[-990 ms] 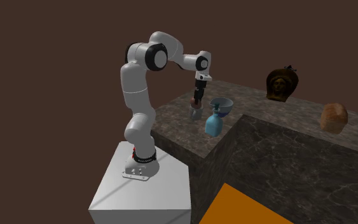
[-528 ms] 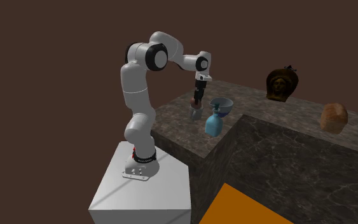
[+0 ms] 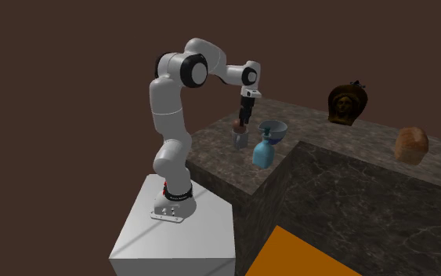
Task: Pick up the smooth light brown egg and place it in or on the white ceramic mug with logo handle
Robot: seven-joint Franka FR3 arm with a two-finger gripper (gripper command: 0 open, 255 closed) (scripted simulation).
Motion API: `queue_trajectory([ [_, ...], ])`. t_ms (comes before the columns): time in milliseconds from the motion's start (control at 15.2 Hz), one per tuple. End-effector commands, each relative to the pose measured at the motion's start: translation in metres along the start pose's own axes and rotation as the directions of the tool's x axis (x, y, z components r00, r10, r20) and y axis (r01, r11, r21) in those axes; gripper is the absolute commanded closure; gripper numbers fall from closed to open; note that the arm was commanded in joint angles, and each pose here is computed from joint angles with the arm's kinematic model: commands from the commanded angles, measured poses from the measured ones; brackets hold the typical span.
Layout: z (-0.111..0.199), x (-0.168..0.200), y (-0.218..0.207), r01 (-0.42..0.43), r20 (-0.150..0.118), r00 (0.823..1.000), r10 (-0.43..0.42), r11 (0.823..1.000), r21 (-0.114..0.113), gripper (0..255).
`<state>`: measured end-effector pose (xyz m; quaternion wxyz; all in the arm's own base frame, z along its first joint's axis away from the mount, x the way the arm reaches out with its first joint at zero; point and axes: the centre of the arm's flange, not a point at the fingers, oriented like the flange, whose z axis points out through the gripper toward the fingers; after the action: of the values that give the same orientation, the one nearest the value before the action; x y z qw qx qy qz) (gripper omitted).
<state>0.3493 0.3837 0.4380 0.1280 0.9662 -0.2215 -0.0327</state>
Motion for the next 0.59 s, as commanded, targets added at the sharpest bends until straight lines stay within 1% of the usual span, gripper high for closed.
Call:
queue_trajectory([
  [0,-0.026,0.002,0.002,0.000,0.000,1.000,0.000,1.000,-0.001,0],
  [66,-0.036,0.002,0.002,0.000,0.000,1.000,0.000,1.000,-0.001,0],
  [528,-0.036,0.002,0.002,0.000,0.000,1.000,0.000,1.000,-0.001,0],
])
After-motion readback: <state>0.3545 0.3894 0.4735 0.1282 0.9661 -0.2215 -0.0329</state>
